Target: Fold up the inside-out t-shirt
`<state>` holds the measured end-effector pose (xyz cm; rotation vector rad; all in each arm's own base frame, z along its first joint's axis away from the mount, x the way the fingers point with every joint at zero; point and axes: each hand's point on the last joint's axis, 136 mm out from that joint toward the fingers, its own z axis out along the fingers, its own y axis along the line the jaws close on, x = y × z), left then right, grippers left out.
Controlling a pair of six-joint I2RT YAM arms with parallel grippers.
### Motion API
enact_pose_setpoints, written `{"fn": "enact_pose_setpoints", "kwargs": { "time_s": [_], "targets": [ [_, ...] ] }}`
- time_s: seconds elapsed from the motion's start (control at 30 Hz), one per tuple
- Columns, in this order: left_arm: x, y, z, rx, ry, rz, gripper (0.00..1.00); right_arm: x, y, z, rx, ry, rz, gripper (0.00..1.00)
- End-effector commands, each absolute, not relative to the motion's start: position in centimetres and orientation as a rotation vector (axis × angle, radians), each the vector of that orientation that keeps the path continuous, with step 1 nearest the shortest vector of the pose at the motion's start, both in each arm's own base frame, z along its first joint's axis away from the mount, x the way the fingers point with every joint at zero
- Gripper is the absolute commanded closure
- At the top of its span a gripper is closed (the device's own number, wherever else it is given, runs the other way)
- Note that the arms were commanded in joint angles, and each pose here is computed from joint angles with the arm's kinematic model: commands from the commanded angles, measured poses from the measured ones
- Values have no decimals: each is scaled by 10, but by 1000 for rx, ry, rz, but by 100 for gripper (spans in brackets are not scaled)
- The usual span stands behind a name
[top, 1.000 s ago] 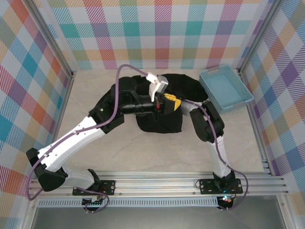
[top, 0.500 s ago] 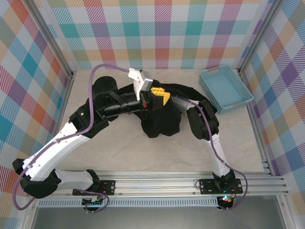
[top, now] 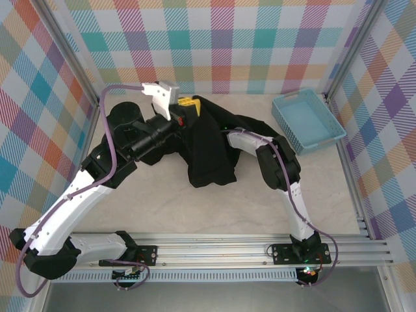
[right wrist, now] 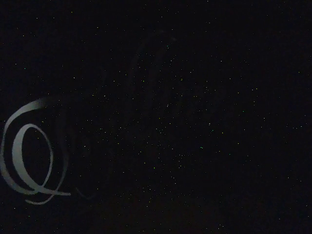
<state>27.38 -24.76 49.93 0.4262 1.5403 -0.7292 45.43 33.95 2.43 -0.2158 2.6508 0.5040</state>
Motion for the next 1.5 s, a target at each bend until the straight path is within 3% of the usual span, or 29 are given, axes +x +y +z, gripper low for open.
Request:
{"fn": "enact_pose_setpoints", "kwargs": {
  "time_s": [0.0,0.17,0.47,0.7,0.8,0.93,1.07,1.27,1.47],
  "targets": [
    [306,-196,500,187,1562,-545,100,427,331,25,-308,2711,528,100],
    [356,-118,471,-73,1634,-314,100,414,324,57,-395,2659,578,100],
    [430,12,376,-446,1827,-69,100,388,315,110,-524,2556,688,100],
    [475,-6,278,-424,2031,-130,100,384,339,167,-623,2405,872,100],
    [484,5,245,-456,2086,-58,100,382,338,167,-648,2414,863,100],
    [483,39,221,-565,2110,-10,100,393,307,158,-584,2459,682,100],
    [480,51,205,-600,2142,-5,100,397,308,185,-557,2362,798,100],
    [480,6,158,-545,2248,-134,100,398,336,269,-601,2109,1036,100],
    [465,-48,117,-532,2300,-347,100,400,321,362,-575,1856,1125,100]
  ]
}}
